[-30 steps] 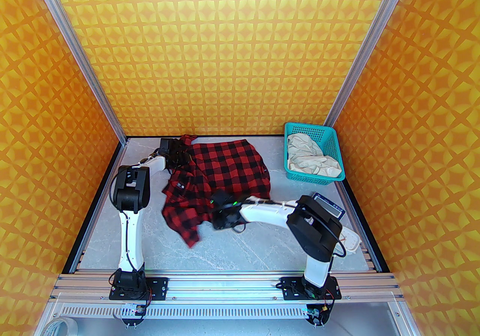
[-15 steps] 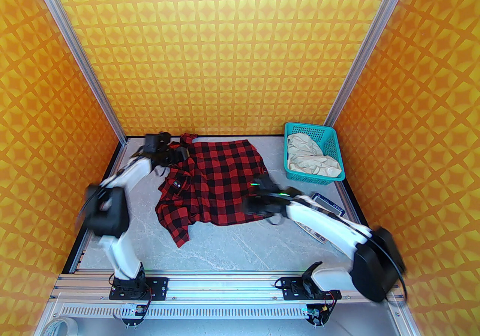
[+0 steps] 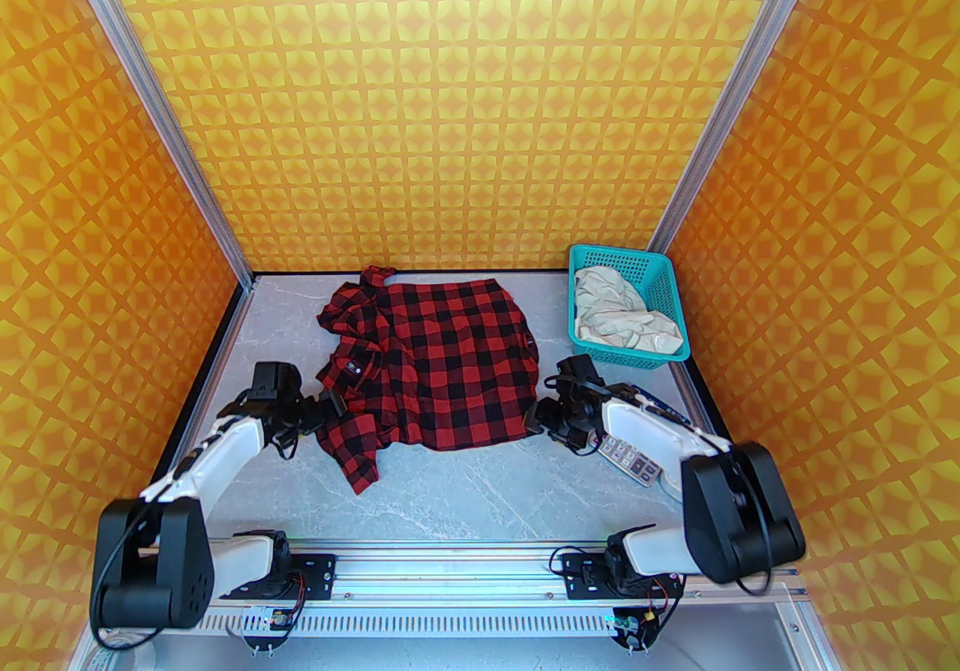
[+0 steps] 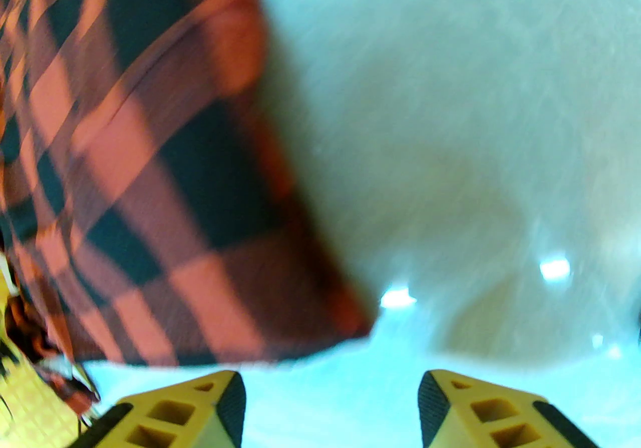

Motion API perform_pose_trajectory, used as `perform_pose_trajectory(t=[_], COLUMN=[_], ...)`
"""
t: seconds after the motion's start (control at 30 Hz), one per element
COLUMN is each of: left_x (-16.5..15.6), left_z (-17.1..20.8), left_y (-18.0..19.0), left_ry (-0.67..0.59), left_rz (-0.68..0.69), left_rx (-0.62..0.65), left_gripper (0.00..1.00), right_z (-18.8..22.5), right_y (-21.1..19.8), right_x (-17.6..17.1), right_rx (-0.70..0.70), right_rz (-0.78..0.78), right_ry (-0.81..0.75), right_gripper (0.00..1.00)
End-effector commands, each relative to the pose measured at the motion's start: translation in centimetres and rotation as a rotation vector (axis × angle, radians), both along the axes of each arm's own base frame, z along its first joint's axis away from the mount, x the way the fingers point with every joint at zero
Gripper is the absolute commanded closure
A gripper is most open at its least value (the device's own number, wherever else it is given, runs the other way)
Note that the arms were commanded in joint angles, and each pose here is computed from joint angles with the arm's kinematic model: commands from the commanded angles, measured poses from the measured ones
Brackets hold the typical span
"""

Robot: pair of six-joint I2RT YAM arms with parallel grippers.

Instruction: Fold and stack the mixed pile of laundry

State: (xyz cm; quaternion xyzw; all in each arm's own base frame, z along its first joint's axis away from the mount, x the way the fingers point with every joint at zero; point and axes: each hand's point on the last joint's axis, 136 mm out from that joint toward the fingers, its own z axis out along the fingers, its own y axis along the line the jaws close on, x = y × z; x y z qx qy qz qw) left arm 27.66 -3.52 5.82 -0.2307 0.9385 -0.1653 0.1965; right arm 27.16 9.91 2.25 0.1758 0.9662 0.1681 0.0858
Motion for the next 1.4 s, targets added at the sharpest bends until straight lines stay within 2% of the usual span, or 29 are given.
perform_pose_trajectory(t=[0.0,0.1,0.2,0.33,0.47,0.53,0.6,0.77,0.9,1.0,1.1,1.2,1.23,1.3,1.33,1.37], left_x=[-2.0,-1.9,-0.9,0.6,2.0,2.2,2.2,1.0,-1.2,-2.6,-4.2,-5.6,-5.8,-6.1,-6.2,-6.1], left_z=[-1.3,-1.8,-2.3,-2.8,-1.7,-0.6,0.3,2.3,4.4,5.1,5.1,4.9,4.8,4.5,4.4,4.5], left_y=[-0.4,-2.2,-3.5,-4.5,-4.4,-4.0,-3.8,-3.0,-1.0,-0.3,0.4,1.5,1.7,2.2,2.5,2.5], left_ry=[0.064,0.038,0.01,-0.018,-0.085,-0.109,-0.123,-0.112,-0.081,-0.056,-0.015,0.0,0.002,0.017,0.028,0.031], left_rz=[0.051,0.04,0.02,0.001,0.008,0.003,-0.007,-0.001,0.037,0.046,0.063,0.135,0.156,0.185,0.193,0.193], left_rx=[-0.056,-0.162,-0.213,-0.233,-0.234,-0.204,-0.183,-0.129,-0.018,0.021,0.058,0.088,0.091,0.111,0.121,0.127], left_gripper=[0.06,0.1,0.2,0.46,0.86,1.0,1.0,1.0,1.0,1.0,1.0,1.0,0.96,0.53,0.44,0.39], right_z=[-0.4,-1.5,-1.8,-1.2,-0.8,-0.2,0.3,1.7,4.4,6.5,7.4,7.5,7.5,7.3,7.2,7.3], right_y=[1.1,1.6,2.6,3.9,3.6,3.4,3.5,3.1,1.1,-0.8,-2.0,-2.8,-3.0,-3.4,-3.4,-3.4], right_x=[2.2,2.6,2.7,2.8,2.9,3.1,3.3,2.1,-1.3,-4.5,-7.8,-10.3,-10.9,-11.9,-12.2,-12.3], right_rx=[0.042,0.064,0.102,0.103,0.074,0.063,0.072,0.075,0.011,-0.044,-0.06,-0.061,-0.059,-0.064,-0.063,-0.059], right_rz=[0.019,0.025,0.04,0.076,0.076,0.076,0.074,0.06,0.046,0.024,-0.01,-0.051,-0.064,-0.085,-0.087,-0.083], right_ry=[-0.037,-0.024,-0.016,-0.032,-0.052,-0.073,-0.081,-0.082,-0.092,-0.105,-0.08,-0.052,-0.046,-0.029,-0.023,-0.019], right_gripper=[0.45,0.52,0.59,0.7,0.84,0.91,0.99,1.0,1.0,1.0,1.0,1.0,1.0,1.0,0.97,0.81])
